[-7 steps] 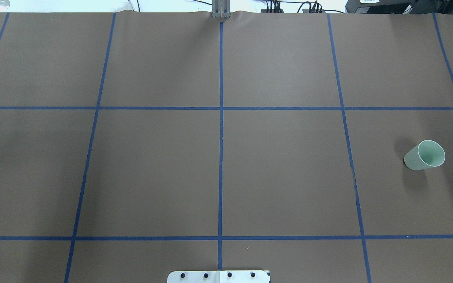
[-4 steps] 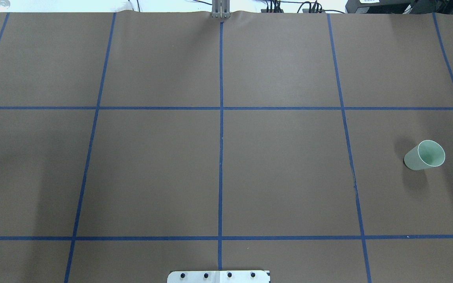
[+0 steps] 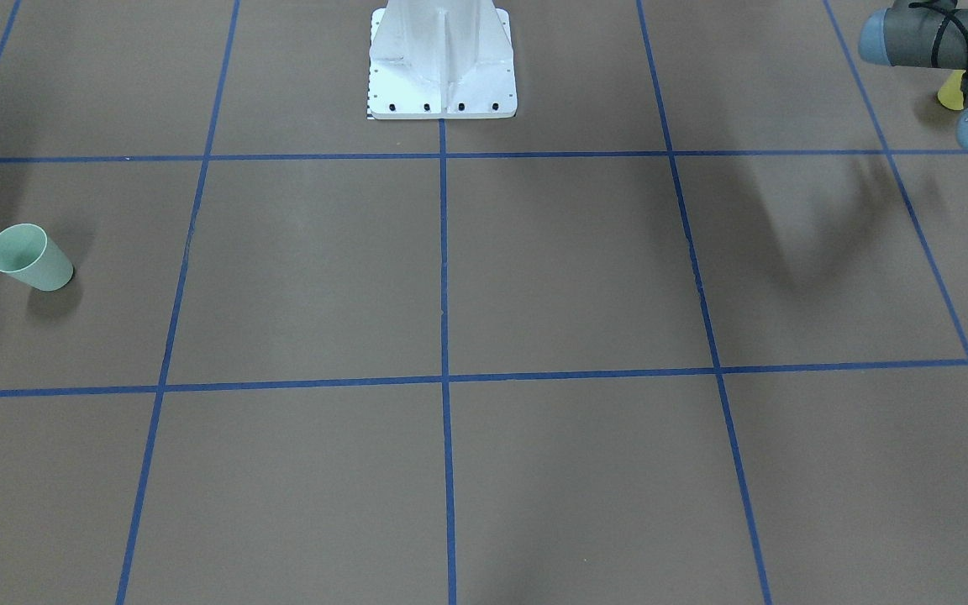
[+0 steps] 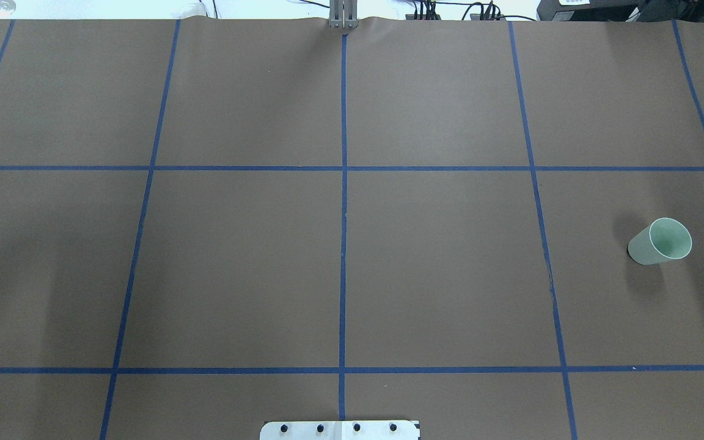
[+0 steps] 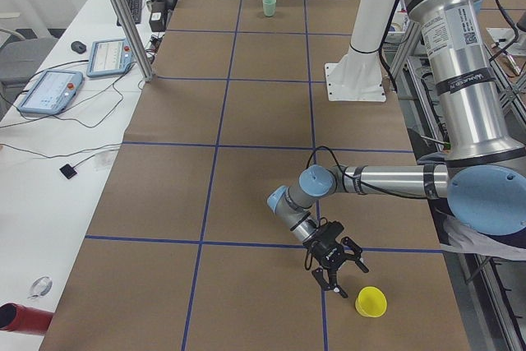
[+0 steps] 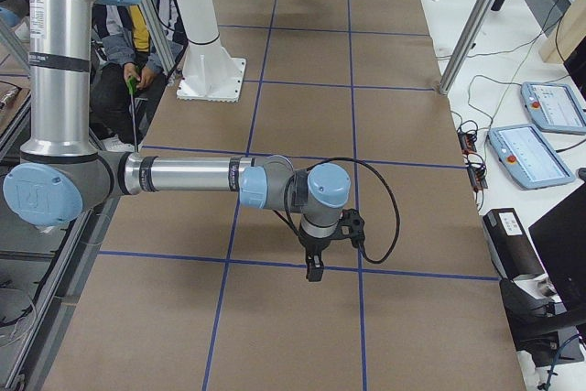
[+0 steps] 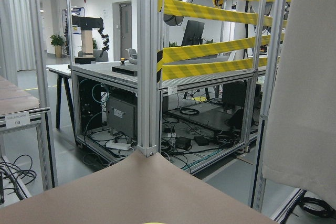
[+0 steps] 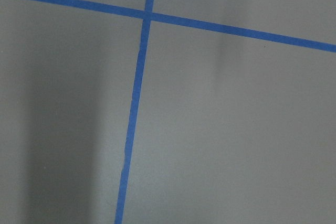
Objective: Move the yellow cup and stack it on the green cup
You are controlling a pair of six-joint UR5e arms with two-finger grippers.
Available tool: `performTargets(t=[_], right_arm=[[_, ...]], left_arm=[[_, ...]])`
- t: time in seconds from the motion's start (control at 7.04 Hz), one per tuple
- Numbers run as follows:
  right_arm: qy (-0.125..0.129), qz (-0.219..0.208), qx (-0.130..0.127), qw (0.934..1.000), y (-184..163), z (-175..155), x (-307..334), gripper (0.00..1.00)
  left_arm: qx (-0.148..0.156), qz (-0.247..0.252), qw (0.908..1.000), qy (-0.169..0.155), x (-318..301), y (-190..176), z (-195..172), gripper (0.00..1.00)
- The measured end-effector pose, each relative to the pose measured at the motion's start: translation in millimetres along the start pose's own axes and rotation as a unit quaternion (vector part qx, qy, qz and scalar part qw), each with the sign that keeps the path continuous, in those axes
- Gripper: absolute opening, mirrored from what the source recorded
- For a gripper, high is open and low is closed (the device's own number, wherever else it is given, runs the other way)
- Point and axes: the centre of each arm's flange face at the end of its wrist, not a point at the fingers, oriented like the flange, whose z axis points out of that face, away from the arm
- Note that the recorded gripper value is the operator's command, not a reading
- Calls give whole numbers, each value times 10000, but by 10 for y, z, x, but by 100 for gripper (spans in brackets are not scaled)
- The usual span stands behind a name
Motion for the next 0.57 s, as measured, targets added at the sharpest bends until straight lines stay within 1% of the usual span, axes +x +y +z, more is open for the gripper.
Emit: performTargets(t=[0.28, 0.57], right_arm=[[-1, -5, -5, 10000, 1, 2, -2, 100], [-3, 0, -18, 10000, 7, 13, 1, 100]], left_arm=[[-2, 6, 10000, 73, 38, 331, -192, 100], [32, 59, 9999, 141, 73, 523, -213, 100]])
